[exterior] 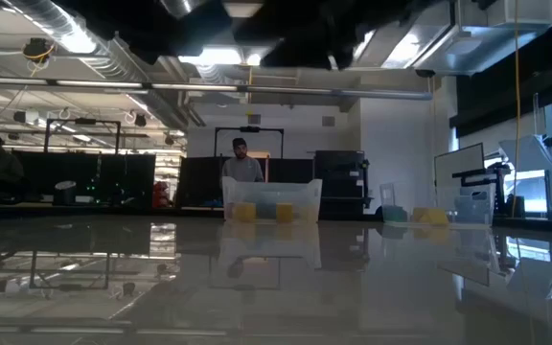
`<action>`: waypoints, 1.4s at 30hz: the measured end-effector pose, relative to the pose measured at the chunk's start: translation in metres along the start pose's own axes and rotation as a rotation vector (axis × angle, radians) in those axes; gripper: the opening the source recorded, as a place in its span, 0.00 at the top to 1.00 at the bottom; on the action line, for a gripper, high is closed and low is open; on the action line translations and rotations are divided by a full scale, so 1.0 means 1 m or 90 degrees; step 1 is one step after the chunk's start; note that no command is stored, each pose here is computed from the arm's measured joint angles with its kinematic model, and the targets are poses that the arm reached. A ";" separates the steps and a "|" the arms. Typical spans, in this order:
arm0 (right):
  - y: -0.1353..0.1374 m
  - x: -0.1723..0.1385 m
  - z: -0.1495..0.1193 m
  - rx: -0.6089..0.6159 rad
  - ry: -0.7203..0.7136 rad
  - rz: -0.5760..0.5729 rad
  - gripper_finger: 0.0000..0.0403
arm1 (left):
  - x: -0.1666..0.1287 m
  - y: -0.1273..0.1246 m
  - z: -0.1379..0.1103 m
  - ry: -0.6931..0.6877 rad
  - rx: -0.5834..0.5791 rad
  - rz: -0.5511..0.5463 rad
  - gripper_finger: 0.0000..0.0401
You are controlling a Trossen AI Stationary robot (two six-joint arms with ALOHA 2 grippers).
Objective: Sort blocks by size
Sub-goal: Put the cylinder blue block into the bottom right transparent bin
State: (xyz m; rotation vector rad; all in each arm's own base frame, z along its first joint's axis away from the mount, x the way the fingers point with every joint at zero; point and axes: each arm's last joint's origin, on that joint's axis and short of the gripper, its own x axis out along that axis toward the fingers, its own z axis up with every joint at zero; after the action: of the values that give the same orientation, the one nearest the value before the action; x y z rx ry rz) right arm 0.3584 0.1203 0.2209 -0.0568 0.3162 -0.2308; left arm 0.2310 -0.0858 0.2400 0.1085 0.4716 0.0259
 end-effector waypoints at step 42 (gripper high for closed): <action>-0.005 0.029 0.017 -0.011 -0.221 0.137 0.66 | 0.000 -0.006 0.006 -0.116 -0.050 -0.041 0.61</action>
State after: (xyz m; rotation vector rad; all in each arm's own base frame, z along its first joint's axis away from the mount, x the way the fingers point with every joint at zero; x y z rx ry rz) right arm 0.3896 0.1091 0.2287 -0.0775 -0.0218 -0.0034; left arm 0.2337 -0.0920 0.2450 0.0182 0.2906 -0.0278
